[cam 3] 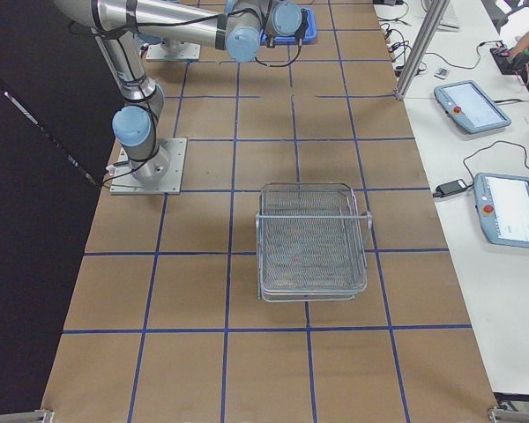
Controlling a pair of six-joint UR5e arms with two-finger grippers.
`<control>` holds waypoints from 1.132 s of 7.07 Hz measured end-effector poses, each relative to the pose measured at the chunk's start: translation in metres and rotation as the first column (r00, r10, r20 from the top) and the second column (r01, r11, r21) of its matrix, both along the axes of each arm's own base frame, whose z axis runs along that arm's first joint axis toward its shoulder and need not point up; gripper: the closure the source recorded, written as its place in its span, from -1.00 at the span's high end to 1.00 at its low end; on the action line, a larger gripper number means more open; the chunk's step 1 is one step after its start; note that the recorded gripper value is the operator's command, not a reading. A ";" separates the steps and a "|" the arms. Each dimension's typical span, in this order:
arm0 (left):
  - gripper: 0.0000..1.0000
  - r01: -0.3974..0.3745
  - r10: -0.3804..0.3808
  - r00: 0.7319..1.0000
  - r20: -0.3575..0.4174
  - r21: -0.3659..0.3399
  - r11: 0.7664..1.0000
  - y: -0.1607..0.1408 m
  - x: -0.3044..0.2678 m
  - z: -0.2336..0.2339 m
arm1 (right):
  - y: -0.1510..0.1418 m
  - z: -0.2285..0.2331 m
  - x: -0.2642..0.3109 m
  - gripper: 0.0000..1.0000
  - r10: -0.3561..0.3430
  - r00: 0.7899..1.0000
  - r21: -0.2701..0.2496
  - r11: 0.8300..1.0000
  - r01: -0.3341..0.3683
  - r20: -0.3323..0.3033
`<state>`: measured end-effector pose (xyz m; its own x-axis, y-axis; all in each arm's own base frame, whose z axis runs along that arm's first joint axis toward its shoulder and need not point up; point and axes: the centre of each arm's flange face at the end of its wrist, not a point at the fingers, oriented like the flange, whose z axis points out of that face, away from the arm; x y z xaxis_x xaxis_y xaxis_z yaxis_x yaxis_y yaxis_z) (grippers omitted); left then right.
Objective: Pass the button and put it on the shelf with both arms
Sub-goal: 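Close the right gripper on the red button cap held by the left gripper, then carry the button to the basket with the right gripper while the left withdraws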
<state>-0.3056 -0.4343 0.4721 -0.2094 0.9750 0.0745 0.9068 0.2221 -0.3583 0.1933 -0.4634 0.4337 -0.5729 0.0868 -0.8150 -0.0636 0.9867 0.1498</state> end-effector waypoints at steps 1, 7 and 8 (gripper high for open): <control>0.19 -0.001 0.001 1.000 0.000 0.000 1.000 0.000 0.000 0.000 | 0.001 0.002 0.002 -0.20 0.000 1.000 0.002 1.000 0.000 -0.001; 0.70 -0.049 0.049 0.999 -0.002 0.017 0.999 0.002 0.002 0.003 | -0.005 0.006 -0.004 -0.22 -0.009 1.000 -0.009 1.000 0.009 -0.016; 0.70 -0.061 0.060 0.998 0.002 0.023 0.998 0.001 0.008 0.007 | -0.010 0.016 -0.011 -0.21 -0.006 0.998 -0.038 0.999 0.003 -0.070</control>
